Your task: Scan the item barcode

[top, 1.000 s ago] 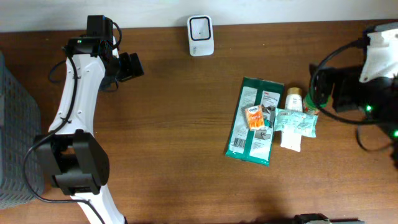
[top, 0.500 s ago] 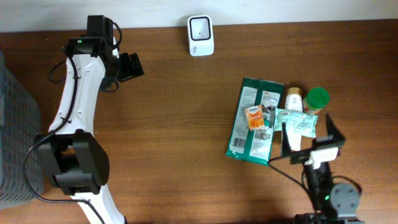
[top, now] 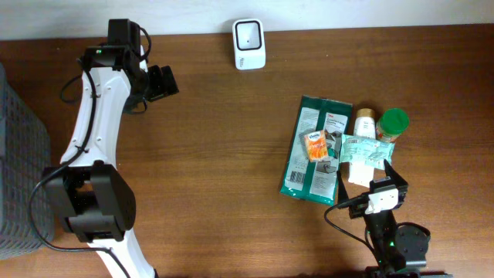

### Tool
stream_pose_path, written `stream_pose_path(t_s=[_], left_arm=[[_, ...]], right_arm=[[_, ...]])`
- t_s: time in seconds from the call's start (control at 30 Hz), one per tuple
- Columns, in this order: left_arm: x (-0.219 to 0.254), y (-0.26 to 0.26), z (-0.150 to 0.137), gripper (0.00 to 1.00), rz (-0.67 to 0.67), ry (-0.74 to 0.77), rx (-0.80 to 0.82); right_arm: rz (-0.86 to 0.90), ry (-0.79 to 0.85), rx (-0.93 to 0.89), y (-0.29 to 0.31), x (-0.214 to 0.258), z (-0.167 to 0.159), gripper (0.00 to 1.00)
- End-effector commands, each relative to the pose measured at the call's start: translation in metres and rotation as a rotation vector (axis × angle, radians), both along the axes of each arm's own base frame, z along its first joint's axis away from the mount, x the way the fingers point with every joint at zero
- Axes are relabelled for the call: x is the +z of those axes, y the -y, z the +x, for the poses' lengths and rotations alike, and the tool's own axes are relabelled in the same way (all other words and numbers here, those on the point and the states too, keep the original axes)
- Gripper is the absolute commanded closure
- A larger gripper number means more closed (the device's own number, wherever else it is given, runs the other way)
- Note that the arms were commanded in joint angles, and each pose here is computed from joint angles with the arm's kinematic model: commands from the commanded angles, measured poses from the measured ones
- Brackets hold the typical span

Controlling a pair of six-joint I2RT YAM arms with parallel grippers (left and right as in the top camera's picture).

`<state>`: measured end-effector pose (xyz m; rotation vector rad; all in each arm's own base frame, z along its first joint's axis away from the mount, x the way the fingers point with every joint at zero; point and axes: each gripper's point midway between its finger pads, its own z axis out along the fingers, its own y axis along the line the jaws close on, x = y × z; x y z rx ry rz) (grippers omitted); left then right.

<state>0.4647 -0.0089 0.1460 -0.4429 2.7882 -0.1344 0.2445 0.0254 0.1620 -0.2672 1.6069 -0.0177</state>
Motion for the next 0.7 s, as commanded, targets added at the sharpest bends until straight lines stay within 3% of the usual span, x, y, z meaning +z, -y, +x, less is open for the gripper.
stream_pose_path(t_s=[0.0,0.47,0.57,0.67], left_arm=[[-0.004,0.000,0.000,0.01,-0.004,-0.010,0.003],[-0.003,0.000,0.000,0.01,-0.004,-0.008,0.003],[0.028,0.004,-0.003,0.01,-0.005,0.061,-0.006],[0.091,0.004,-0.017,0.01,-0.006,0.205,-0.008]], right_arm=[[0.007,-0.004,0.015,-0.003,-0.002,-0.001,0.02],[0.008,-0.004,0.015,-0.003,-0.002,-0.001,0.02],[0.007,-0.004,0.015,-0.003,-0.002,-0.001,0.02],[0.008,-0.004,0.015,-0.003,-0.002,-0.001,0.02]])
